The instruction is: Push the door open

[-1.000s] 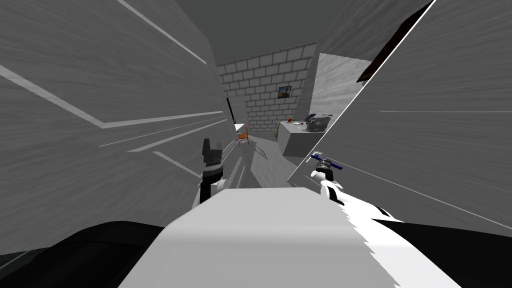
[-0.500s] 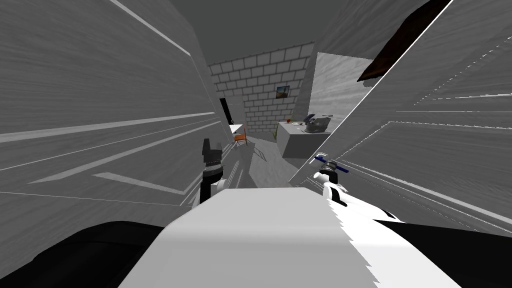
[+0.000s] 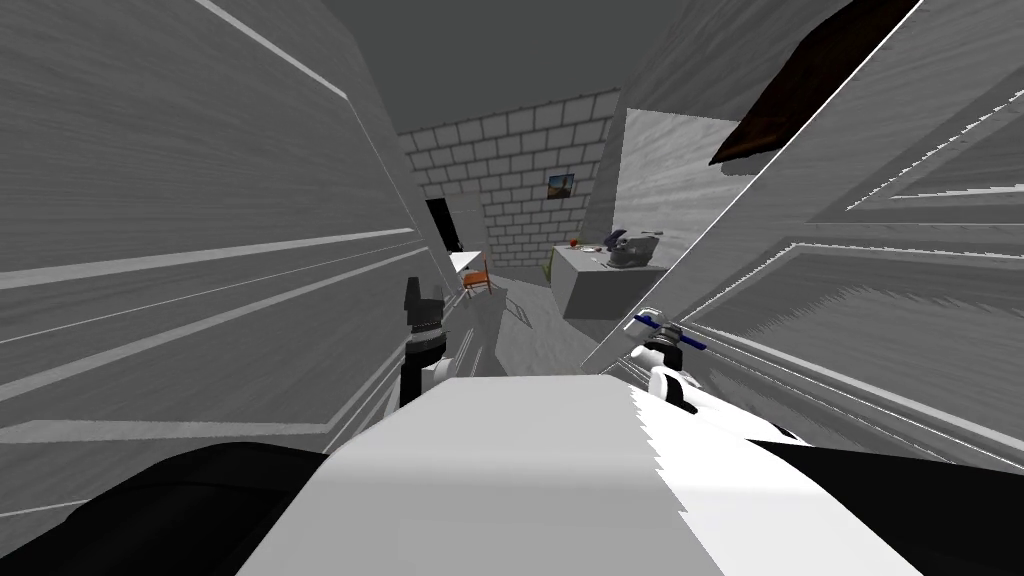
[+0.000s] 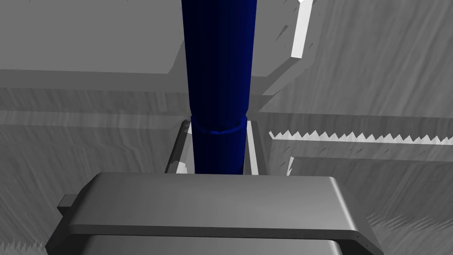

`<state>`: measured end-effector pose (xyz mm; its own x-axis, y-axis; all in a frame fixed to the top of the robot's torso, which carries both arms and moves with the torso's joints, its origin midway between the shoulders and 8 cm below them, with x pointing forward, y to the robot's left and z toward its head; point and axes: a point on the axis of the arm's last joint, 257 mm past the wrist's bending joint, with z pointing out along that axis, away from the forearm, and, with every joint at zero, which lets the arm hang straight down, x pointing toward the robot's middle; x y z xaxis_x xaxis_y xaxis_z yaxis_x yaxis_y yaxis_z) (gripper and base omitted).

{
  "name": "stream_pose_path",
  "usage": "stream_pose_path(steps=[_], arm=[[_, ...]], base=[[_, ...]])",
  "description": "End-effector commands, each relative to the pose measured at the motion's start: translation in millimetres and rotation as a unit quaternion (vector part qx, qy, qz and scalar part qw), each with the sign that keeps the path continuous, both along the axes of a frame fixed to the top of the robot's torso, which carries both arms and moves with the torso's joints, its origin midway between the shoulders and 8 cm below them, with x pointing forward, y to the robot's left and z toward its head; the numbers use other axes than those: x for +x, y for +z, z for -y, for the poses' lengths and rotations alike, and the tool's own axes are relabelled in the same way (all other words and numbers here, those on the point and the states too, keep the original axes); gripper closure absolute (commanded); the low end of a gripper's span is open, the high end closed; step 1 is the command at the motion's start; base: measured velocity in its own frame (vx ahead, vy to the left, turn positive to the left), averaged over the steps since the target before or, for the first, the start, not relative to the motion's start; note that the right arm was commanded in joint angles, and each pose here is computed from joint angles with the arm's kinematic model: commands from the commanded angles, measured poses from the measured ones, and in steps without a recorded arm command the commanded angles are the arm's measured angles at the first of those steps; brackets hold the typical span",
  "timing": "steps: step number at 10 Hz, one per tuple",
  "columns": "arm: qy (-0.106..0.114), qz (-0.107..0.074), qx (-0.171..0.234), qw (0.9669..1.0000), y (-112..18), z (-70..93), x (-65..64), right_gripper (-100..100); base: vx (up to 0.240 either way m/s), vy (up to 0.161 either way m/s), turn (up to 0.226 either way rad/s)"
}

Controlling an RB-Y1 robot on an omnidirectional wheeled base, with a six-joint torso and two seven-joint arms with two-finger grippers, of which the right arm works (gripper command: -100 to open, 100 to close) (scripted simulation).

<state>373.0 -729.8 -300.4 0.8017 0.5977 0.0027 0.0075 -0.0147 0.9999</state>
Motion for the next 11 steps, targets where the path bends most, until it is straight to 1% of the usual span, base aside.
stream_pose_path(steps=[1,2,3,4,6,7,8,10,11], arm=[[-0.01,0.003,-0.006,0.9999,5.9,11.6,-14.7,100],[-0.023,0.003,-0.007,0.9997,6.2,20.1,-26.4,100],[-0.026,0.003,-0.007,0.9996,6.3,22.1,-29.1,100],[-0.035,0.003,-0.007,0.9993,6.6,27.7,-37.3,100],[-0.035,0.003,-0.007,0.9993,6.6,27.7,-37.3,100],[-0.046,0.003,-0.007,0.9989,6.9,34.1,-46.7,100],[-0.05,0.003,-0.007,0.9987,7.1,36.7,-50.7,100],[-0.05,0.003,-0.007,0.9987,7.1,36.7,-50.7,100],[-0.059,0.003,-0.007,0.9982,7.5,42.0,-58.9,100]], base=[[0.147,-0.032,-0.03],[0.183,-0.043,-0.06],[0.211,-0.025,-0.063],[0.228,-0.026,-0.075],[0.096,-0.006,-0.026],[0.122,-0.007,-0.037],[0.185,0.009,-0.05],[0.076,-0.001,-0.033],[0.113,-0.008,-0.037]])
